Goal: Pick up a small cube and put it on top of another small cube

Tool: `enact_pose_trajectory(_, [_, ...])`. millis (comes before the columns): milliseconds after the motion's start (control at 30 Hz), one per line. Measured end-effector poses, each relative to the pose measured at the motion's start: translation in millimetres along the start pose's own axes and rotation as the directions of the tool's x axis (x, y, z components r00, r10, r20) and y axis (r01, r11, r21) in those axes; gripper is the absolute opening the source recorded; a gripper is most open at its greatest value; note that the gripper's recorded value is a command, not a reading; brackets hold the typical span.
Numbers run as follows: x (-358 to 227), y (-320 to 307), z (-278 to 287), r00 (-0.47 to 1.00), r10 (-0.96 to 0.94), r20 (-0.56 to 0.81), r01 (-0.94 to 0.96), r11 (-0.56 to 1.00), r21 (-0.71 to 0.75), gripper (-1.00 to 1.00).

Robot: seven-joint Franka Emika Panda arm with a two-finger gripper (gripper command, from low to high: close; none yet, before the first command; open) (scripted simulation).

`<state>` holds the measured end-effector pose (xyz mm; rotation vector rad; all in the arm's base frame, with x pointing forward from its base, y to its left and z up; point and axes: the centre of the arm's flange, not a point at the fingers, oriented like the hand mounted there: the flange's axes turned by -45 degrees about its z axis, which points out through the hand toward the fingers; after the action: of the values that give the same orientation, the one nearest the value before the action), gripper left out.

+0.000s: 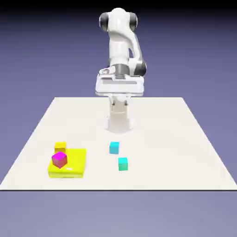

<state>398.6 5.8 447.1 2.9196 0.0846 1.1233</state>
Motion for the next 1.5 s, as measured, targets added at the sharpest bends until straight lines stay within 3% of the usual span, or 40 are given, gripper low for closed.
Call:
enact_pose_trajectory(367, [-34.0, -11.5, 128.3, 0.842, -0.018, 0.54, 0.006, 1.0, 0.024, 0.0])
enact_pose_trajectory(767, [-123.1, -26.6, 242.7, 0.369, -0.043, 0.928, 0.005, 0.999, 0.044, 0.0])
enact_pose_trajectory(933, [-176.1, -28.5, 273.8, 0.329, -0.044, 0.943, 0.005, 0.999, 0.045, 0.0])
enact_pose_trajectory(967, [-191.3, -28.9, 280.5, 0.329, -0.044, 0.943, 0.004, 0.999, 0.046, -1.0])
enact_pose_trajectory(1200, [-130.8, -27.9, 249.2, 0.329, -0.044, 0.943, 0.002, 0.999, 0.047, -1.0])
enact_pose_trajectory(1333, [-109.5, 82.3, 234.8, 0.284, 0.309, 0.908, -0.269, 0.934, -0.233, -1.0])
enact_pose_trajectory(1500, [-107.2, 217.7, 189.3, 0.099, 0.657, 0.748, -0.554, 0.66, -0.507, -1.0])
